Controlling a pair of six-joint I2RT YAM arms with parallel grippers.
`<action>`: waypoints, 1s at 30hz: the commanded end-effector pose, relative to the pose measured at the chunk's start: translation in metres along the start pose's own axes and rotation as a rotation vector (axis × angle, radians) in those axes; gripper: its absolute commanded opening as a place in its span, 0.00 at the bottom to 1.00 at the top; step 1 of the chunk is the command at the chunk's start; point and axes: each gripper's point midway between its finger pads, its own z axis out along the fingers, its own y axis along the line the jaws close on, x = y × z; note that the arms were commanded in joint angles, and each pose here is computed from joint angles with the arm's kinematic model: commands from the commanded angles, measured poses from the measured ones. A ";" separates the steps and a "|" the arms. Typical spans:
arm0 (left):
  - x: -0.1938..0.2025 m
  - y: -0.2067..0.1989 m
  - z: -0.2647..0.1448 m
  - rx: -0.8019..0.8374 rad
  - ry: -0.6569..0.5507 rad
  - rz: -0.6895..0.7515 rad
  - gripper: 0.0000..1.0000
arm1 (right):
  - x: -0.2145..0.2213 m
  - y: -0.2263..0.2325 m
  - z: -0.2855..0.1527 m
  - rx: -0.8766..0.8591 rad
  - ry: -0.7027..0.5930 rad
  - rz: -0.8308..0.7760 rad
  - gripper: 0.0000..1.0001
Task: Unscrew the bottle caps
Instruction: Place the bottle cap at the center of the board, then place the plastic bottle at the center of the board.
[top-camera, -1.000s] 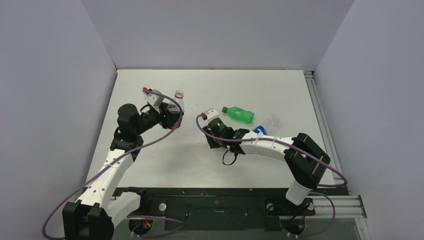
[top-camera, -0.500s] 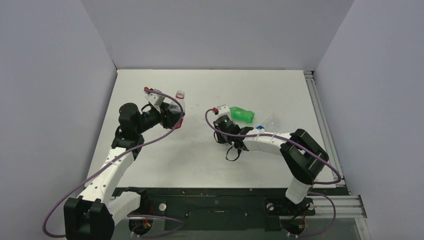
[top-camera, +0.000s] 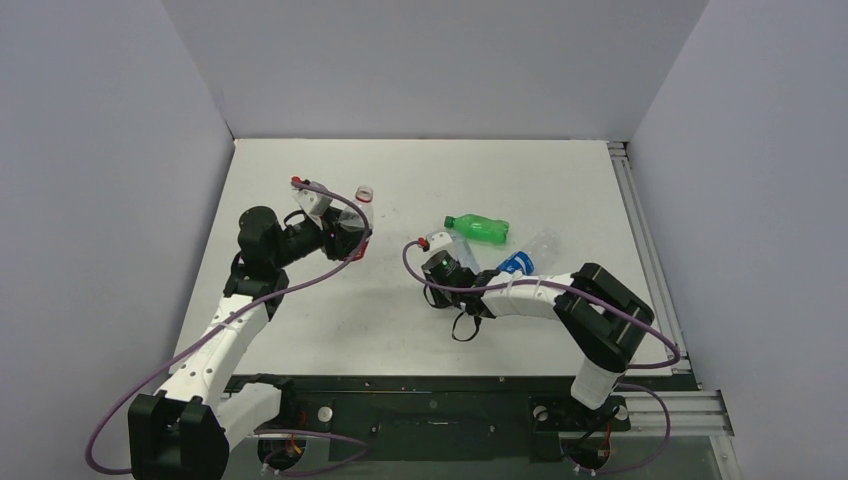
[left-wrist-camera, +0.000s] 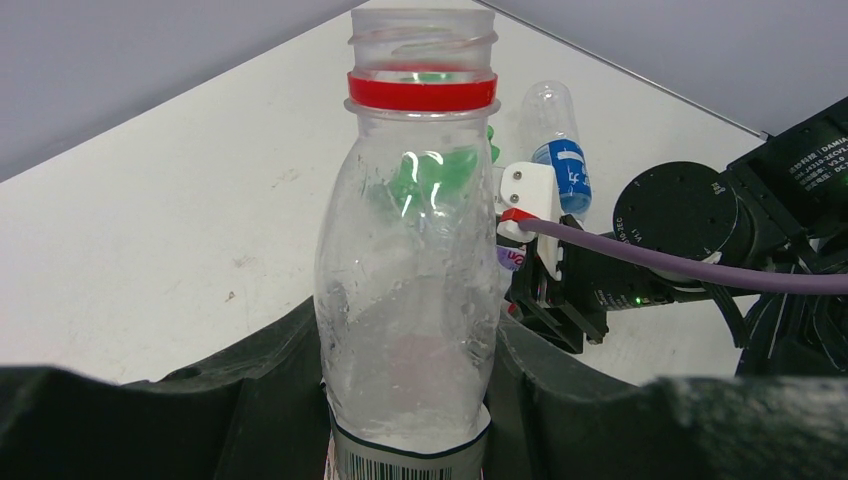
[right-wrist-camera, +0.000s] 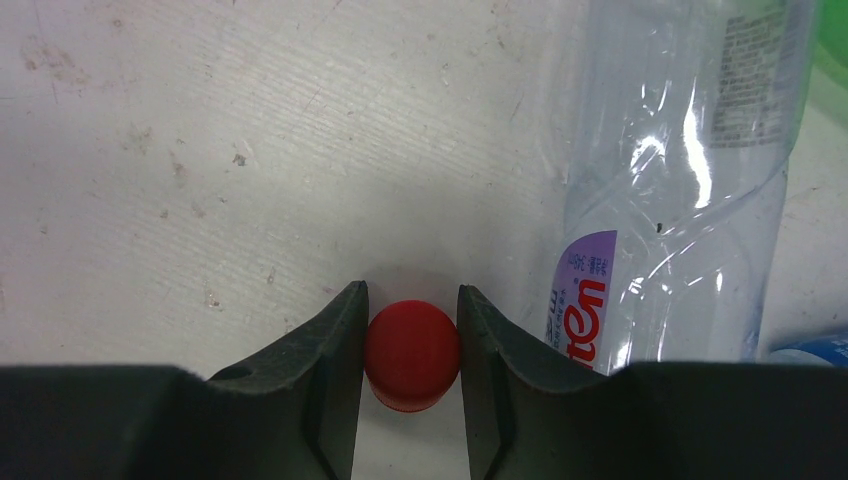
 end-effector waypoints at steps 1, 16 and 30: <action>-0.009 -0.007 0.000 0.047 -0.033 0.063 0.00 | -0.013 0.005 -0.003 -0.008 -0.057 0.024 0.31; -0.007 -0.016 0.001 0.101 -0.022 0.078 0.00 | -0.151 0.015 -0.125 -0.248 -0.360 0.084 0.61; -0.006 -0.068 -0.005 0.327 0.000 0.090 0.00 | -0.288 0.067 -0.274 -0.744 -0.731 0.211 0.67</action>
